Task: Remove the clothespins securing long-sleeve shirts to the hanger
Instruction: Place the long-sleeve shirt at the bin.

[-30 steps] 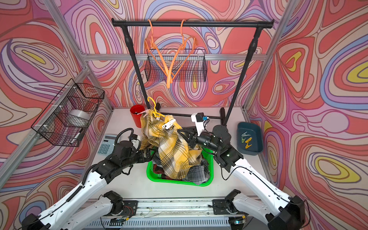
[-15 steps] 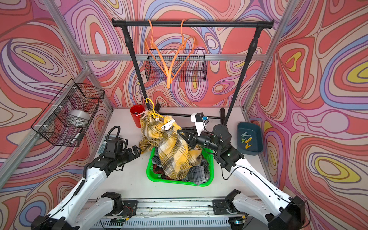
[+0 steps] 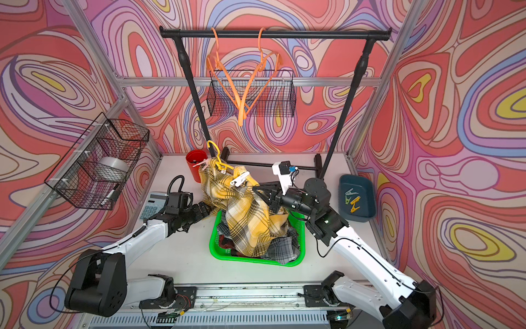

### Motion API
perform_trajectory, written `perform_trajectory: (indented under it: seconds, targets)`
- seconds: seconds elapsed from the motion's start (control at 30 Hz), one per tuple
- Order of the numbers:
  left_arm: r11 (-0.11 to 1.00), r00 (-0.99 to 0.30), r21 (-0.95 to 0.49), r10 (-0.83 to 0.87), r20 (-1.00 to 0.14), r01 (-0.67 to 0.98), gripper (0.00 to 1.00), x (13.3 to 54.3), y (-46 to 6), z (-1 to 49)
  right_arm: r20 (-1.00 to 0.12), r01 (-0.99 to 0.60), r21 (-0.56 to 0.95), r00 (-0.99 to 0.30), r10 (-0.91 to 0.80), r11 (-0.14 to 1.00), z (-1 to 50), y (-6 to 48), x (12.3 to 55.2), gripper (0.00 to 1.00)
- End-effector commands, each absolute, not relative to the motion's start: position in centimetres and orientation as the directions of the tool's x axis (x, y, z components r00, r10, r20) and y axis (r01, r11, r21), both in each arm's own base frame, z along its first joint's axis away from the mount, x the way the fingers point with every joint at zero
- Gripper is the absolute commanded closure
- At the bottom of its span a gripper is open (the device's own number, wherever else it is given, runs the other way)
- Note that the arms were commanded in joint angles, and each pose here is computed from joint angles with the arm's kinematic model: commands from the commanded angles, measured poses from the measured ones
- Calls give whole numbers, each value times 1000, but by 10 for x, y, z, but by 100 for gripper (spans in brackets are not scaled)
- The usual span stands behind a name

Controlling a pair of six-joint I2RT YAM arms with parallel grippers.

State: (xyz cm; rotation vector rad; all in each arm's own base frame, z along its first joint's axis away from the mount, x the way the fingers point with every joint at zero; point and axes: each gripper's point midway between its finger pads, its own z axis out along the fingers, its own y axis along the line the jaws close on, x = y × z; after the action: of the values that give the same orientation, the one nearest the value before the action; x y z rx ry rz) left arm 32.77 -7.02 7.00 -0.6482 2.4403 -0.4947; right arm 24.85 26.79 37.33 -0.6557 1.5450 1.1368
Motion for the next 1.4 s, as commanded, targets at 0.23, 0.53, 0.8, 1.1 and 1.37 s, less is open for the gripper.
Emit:
perform_trajectory:
  seconds: [0.23,0.53,0.8,1.1,1.37]
  targets:
    - [750,-674,-581,-609,-419,-316,26,363,-83,57,-953,-882,290,-231,196,372,395,264,242,100]
    - [682,-674,-716,-600,-431,-149,100,374,-111,83,-954,-876,289,-229,196,386,395,262,242,100]
    - [547,-582,-785,-549,-599,292,100,345,-154,199,-956,-881,278,-216,196,383,400,265,246,100]
    - [477,-560,-652,-340,-756,590,100,280,-223,313,-959,-891,263,-200,200,371,409,266,245,100]
    - [409,-711,-724,-218,-669,555,100,231,-283,253,-945,-874,319,-263,197,366,392,263,240,100]
